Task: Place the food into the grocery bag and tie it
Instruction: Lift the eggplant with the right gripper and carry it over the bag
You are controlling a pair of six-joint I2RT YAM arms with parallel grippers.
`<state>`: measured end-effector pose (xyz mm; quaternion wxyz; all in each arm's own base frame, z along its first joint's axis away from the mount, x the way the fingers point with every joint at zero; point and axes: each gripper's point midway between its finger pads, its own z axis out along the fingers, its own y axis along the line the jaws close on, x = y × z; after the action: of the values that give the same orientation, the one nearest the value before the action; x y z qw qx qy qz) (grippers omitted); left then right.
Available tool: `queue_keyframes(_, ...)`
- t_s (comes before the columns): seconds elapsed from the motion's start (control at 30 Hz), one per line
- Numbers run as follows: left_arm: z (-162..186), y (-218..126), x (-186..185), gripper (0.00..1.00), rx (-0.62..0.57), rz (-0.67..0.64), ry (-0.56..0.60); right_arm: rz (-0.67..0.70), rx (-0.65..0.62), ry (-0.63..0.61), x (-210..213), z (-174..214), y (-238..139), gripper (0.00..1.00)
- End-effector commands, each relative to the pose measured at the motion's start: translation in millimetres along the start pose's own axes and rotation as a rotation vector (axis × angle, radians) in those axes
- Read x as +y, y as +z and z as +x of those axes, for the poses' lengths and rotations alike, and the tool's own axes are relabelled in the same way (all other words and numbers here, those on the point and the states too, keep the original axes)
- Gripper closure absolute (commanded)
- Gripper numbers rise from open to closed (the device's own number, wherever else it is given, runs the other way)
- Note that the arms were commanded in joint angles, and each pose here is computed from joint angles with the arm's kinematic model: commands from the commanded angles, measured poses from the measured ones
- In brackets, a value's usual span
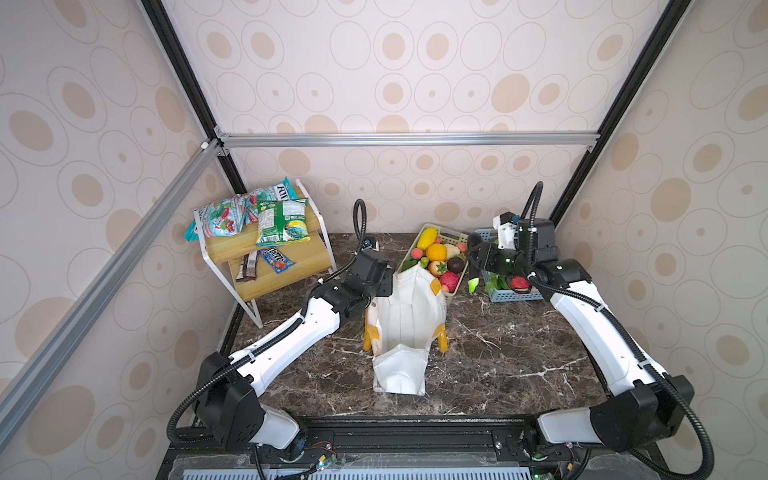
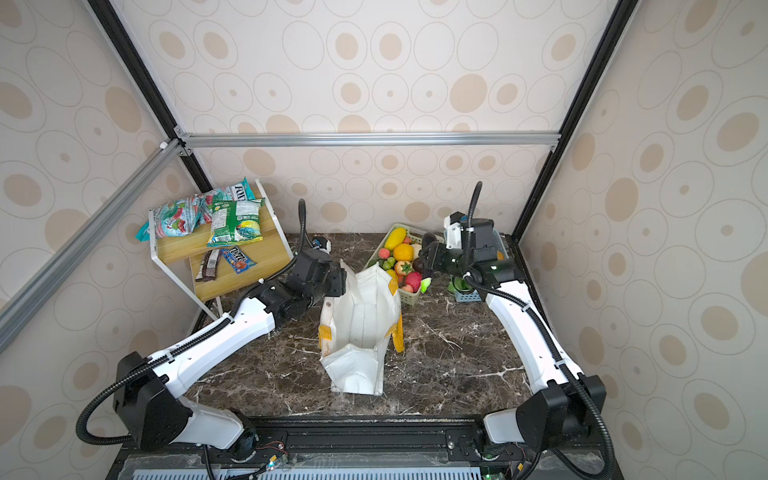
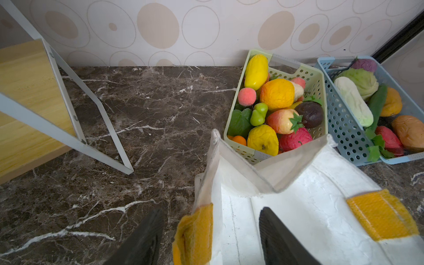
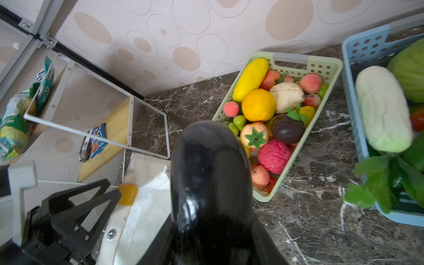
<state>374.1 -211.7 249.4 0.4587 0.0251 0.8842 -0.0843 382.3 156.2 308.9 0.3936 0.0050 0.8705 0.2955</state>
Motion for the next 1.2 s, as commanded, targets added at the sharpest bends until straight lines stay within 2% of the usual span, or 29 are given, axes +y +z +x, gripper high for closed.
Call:
queue_keyframes(0.0, -16, -5, -8, 0.33, -0.017, 0.012, 0.017, -0.036, 0.023, -0.033, 23, 15, -2, 0.66)
queue_keyframes(0.27, -25, -4, -10, 0.31, -0.031, 0.015, 0.008, -0.114, 0.087, -0.096, 71, 52, 11, 0.66)
queue_keyframes(0.6, -29, -3, 0, 0.31, -0.034, -0.01, 0.002, -0.181, 0.172, -0.161, 113, 96, 35, 0.66)
queue_keyframes(0.73, -31, -4, 4, 0.31, -0.037, -0.017, -0.005, -0.261, 0.179, -0.21, 131, 113, 45, 0.65)
queue_keyframes(1.17, -31, -10, 16, 0.29, -0.043, -0.039, -0.015, -0.286, 0.3, -0.273, 121, 164, 79, 0.65)
